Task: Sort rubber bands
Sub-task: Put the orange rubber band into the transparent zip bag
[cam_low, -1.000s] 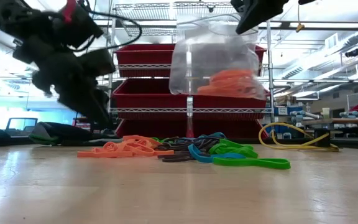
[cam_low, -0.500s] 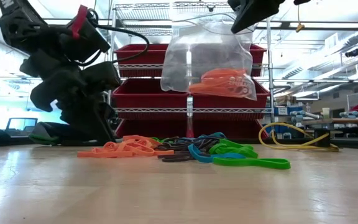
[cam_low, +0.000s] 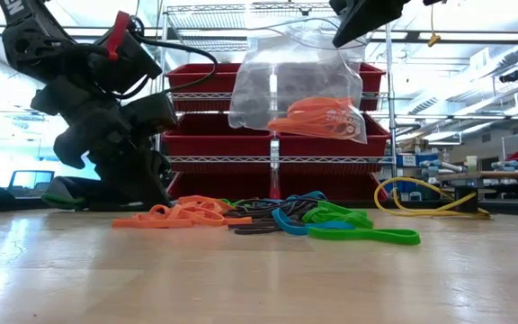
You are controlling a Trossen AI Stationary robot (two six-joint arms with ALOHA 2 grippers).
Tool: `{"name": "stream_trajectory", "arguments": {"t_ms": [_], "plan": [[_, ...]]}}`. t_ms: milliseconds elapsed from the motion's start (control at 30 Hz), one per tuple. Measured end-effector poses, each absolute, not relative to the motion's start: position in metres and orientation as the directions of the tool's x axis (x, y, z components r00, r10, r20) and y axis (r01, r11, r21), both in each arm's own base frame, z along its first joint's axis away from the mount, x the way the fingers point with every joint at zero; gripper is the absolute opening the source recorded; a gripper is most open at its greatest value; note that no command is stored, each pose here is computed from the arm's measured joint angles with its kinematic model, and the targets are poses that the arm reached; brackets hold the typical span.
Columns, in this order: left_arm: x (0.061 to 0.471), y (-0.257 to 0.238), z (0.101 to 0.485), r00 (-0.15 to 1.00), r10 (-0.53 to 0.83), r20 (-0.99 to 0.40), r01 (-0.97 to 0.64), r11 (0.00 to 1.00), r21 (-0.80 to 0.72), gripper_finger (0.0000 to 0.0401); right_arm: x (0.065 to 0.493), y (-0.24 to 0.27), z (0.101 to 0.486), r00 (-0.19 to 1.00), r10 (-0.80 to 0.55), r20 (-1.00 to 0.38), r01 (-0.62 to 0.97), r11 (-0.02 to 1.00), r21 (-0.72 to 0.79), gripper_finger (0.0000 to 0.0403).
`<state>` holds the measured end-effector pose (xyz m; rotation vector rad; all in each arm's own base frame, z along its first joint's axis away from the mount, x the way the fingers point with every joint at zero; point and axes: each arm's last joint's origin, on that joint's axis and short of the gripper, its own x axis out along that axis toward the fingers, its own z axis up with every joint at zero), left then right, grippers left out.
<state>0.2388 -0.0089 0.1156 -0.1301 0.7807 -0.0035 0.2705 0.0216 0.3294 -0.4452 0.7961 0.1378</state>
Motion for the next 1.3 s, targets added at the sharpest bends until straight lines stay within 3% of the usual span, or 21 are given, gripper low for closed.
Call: {"name": "stream_trajectory", "arguments": {"t_ms": [267, 567, 867, 1067, 1300], "plan": [[0.245, -0.011, 0.146, 0.721, -0.099, -0.686, 0.002, 0.99, -0.141, 0.0002, 0.271, 0.022, 0.33, 0.698, -0.046, -0.715, -0.28, 0.901, -0.331, 0.0], [0.243, -0.015, 0.212, 0.747, -0.009, -0.664, 0.014, 1.0, 0.003, 0.0001, 0.271, 0.022, 0.33, 0.7, -0.045, -0.713, -0.264, 0.911, -0.317, 0.0], [0.236, -0.025, 0.248, 0.812, 0.066, -0.58, -0.025, 0.997, 0.078, 0.0001, 0.271, 0.022, 0.33, 0.7, -0.045, -0.713, -0.264, 0.911, -0.317, 0.0], [0.231, -0.023, 0.222, 0.68, 0.116, -0.724, -0.071, 0.993, 0.092, 0.0028, 0.271, 0.022, 0.33, 0.705, -0.045, -0.708, -0.263, 0.911, -0.319, 0.0], [0.217, -0.028, 0.173, 0.547, 0.078, -0.833, -0.043, 0.997, 0.065, 0.0136, 0.272, 0.023, 0.331, 0.711, -0.041, -0.702, -0.262, 0.911, -0.319, 0.0]]}}
